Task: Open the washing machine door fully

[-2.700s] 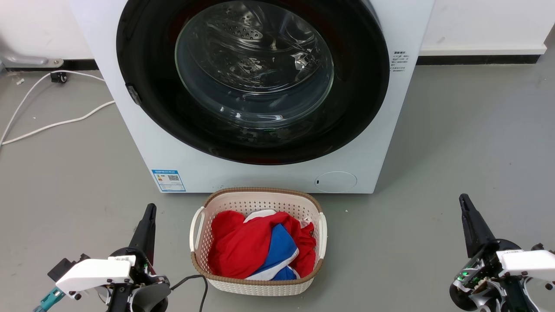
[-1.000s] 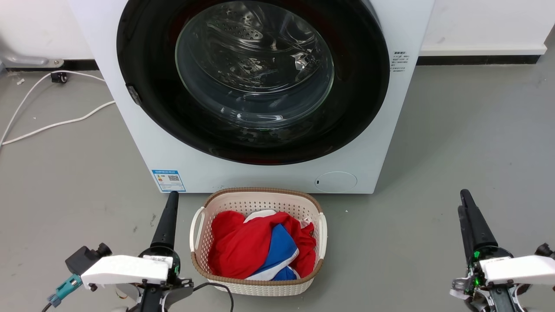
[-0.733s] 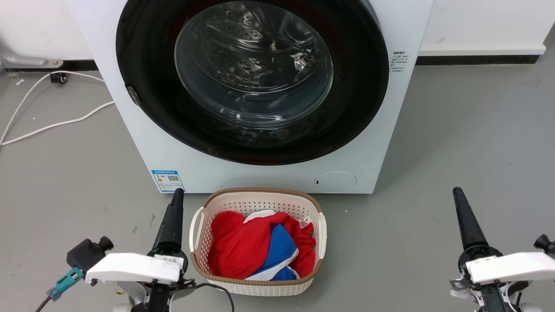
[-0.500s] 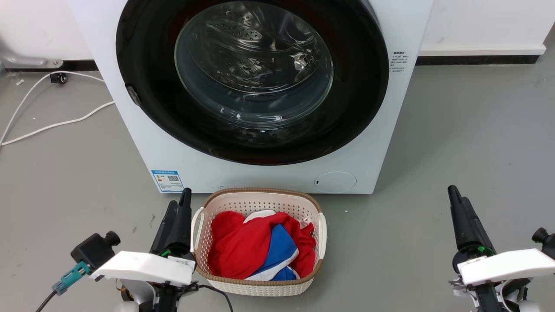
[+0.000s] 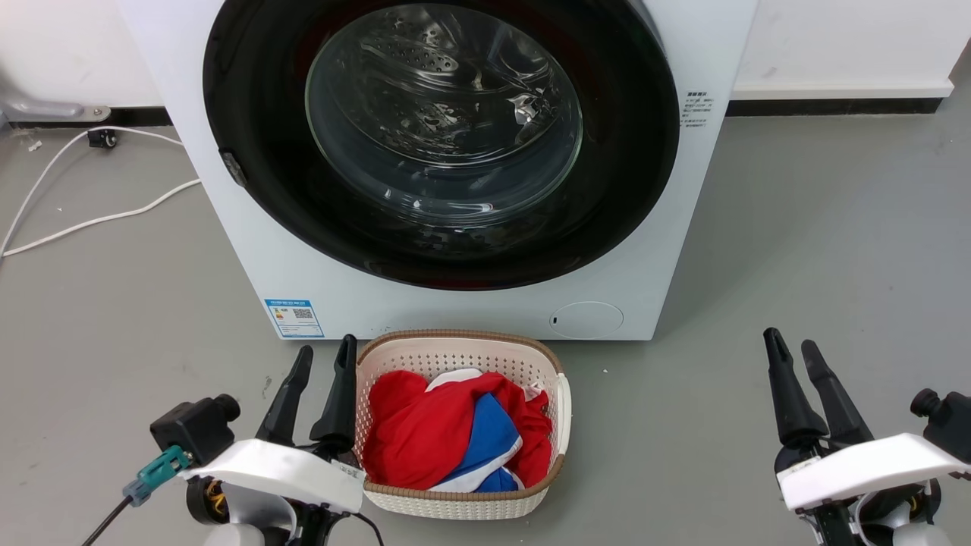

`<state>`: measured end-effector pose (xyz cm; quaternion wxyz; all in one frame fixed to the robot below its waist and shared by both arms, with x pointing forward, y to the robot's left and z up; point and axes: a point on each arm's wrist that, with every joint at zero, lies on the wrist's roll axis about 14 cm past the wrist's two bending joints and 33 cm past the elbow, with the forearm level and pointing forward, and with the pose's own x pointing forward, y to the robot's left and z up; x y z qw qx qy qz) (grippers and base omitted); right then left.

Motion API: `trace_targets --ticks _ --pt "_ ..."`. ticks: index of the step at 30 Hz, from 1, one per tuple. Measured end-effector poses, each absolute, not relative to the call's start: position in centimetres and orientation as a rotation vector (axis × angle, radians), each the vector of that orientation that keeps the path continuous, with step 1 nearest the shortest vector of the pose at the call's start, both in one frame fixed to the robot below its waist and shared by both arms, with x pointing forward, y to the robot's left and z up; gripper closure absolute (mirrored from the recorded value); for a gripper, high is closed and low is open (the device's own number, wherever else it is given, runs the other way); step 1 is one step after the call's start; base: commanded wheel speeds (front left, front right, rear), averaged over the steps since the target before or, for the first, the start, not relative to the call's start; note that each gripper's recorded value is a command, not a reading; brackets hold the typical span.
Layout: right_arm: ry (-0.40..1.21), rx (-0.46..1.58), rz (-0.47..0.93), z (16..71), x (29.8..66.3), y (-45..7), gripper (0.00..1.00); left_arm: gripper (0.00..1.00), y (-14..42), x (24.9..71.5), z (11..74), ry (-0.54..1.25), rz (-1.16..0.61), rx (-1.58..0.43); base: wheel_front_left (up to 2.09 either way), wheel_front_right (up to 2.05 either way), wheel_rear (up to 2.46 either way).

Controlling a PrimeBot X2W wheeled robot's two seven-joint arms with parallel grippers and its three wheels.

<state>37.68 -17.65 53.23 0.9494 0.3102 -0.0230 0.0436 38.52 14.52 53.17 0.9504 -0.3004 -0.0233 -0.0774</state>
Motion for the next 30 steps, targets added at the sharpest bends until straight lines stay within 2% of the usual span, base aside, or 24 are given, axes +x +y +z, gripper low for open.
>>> trace_targets --ticks 30 --pt "-0.036 0.240 0.108 53.02 36.95 -17.24 0.00 0.00 13.53 38.17 53.84 -0.109 -0.194 -0.200 0.00 0.00 0.00"
